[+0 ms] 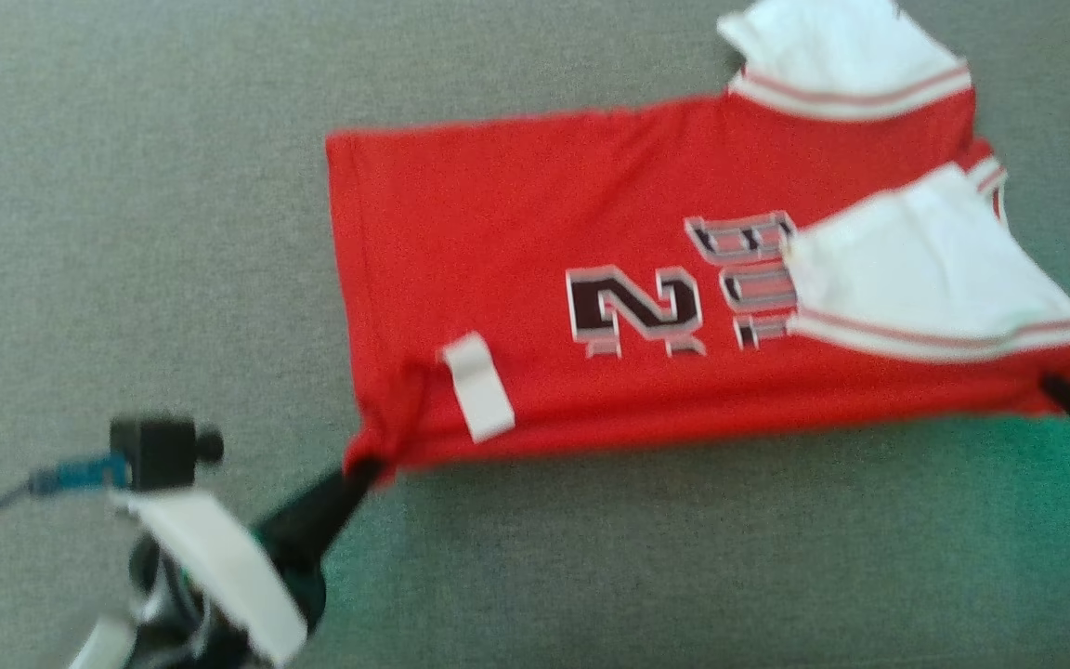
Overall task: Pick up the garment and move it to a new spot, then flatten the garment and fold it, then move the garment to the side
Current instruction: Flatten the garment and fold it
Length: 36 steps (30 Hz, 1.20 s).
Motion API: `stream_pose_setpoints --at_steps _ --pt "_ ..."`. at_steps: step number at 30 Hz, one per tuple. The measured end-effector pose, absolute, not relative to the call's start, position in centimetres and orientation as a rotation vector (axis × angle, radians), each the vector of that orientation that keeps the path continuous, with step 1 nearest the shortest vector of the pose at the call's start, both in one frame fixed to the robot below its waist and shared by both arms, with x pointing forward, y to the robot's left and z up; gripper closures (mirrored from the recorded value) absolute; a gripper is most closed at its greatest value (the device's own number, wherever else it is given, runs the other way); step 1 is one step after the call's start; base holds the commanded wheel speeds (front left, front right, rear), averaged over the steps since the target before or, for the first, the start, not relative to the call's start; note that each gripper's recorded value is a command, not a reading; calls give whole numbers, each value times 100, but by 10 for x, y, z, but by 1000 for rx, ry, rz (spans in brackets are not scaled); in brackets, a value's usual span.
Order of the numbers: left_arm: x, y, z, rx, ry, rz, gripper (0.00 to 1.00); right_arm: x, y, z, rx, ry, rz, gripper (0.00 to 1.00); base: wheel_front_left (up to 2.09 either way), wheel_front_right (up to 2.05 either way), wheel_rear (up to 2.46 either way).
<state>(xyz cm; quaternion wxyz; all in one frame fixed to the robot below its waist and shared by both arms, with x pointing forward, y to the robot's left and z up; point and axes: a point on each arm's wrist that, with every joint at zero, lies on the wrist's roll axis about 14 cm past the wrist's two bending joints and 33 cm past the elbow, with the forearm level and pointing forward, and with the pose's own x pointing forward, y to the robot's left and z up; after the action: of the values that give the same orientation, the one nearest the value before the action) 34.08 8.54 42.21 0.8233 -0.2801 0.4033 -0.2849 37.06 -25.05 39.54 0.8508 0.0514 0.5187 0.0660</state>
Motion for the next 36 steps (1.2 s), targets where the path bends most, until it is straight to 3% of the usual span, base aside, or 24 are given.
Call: stream_pose_setpoints --at_steps 5,7,8,9,10,11,12,13,14,22,26,29,36 --pt "297 85 416 -665 927 -591 100 331 -259 392 132 1189 145 100 0 0 0" --pt "282 83 412 -681 954 -582 100 313 -259 386 135 1230 146 62 0 0 0" --pt "277 84 410 -684 960 -574 100 306 -258 383 133 1248 150 21 0 0 0" --pt "274 84 408 -683 959 -563 100 299 -257 381 126 1265 154 0 0 0 0" --pt "272 86 406 -674 959 -554 100 296 -258 380 118 1273 154 0 0 0 0" --pt "271 87 404 -655 959 -544 84 295 -258 380 112 1263 153 0 0 0 0" --pt "273 90 402 -638 946 -528 36 298 -259 381 103 1247 150 0 0 0 0" --pt "274 92 401 -635 935 -509 13 301 -258 383 96 1229 150 0 0 0 0" --pt "274 92 400 -637 936 -502 0 304 -257 386 92 1213 155 0 0 0 0" --pt "297 119 409 -627 827 -387 0 343 -269 430 30 1005 139 0 0 0 0" --pt "317 131 412 -544 786 -370 0 399 -266 461 -46 840 143 0 0 0 0" --pt "358 138 420 -423 699 -359 0 443 -251 476 -103 751 174 0 0 0 0" --pt "442 114 413 -226 618 -410 0 532 -223 447 -237 738 198 0 0 0 0"
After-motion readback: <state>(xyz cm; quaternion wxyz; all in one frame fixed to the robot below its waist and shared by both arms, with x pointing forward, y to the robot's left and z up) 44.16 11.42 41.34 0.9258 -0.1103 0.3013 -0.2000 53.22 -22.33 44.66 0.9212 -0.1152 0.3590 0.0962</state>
